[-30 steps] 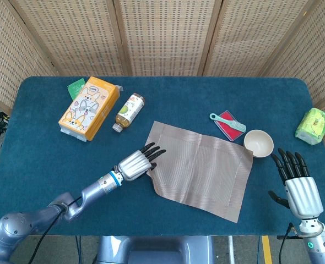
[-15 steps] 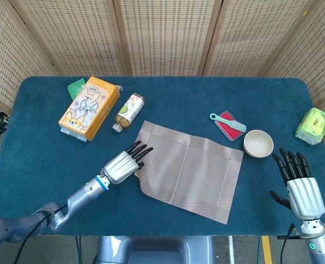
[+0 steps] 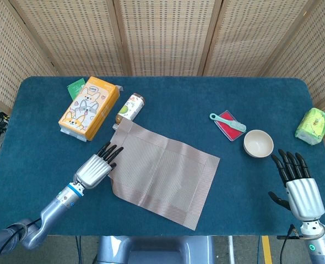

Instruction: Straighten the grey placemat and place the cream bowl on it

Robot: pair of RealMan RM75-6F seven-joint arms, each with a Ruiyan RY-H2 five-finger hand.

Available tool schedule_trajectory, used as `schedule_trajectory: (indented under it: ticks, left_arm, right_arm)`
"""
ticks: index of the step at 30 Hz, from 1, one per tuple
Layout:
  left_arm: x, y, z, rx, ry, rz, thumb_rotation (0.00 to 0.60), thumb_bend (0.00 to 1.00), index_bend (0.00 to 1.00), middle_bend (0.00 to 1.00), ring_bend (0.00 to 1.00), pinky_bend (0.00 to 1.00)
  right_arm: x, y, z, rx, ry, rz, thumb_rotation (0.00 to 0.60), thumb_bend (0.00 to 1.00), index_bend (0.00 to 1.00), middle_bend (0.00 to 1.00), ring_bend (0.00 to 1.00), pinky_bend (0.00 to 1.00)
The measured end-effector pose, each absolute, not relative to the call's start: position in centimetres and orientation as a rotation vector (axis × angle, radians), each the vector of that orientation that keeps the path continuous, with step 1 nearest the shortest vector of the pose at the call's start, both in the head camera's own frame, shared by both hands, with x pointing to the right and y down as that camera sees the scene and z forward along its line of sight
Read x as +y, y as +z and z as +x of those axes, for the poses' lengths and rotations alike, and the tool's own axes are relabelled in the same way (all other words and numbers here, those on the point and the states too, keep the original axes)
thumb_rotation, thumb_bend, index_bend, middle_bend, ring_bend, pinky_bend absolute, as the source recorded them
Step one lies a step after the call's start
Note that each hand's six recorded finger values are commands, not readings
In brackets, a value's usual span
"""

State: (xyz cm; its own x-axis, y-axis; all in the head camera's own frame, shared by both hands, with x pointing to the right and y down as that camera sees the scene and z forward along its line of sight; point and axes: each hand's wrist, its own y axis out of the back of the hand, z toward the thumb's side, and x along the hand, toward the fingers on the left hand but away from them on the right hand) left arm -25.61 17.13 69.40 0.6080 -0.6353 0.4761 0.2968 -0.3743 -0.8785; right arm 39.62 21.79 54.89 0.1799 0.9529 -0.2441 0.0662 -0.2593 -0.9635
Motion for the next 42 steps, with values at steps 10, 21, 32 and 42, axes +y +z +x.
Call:
schedule_trajectory:
  ticks: [10,21,32,42]
  left_arm:
    - [21.2,67.3,-25.1,0.187,-1.031,-1.752,0.6,0.61,0.79,0.0,0.0,0.0]
    - [25.4,65.8,-24.8,-0.006,-1.059,-1.792,0.6,0.6,0.79,0.0,0.0,0.0]
    - [25.6,65.1,-25.2,-0.031,-1.086,-1.806,0.6,0.0,0.0,0.0,0.0,0.0]
    - [22.5,60.4,-28.5,0.163,-1.15,-1.776,0.6,0.0,0.0,0.0,0.0,0.0]
  right_arm:
    - [21.8,54.5,39.7,-1.022,1.207,-1.53,0.6,0.0,0.0,0.0,0.0,0.0]
    - [21.8,54.4,39.8,-1.023,1.209,-1.522,0.6,0.0,0.0,0.0,0.0,0.0]
    - [21.8,54.4,39.9,-1.02,1.212,-1.52,0.6,0.0,0.0,0.0,0.0,0.0]
    - [21.8,54.7,40.0,-1.017,1.231,-1.519,0.6,0.0,0.0,0.0,0.0,0.0]
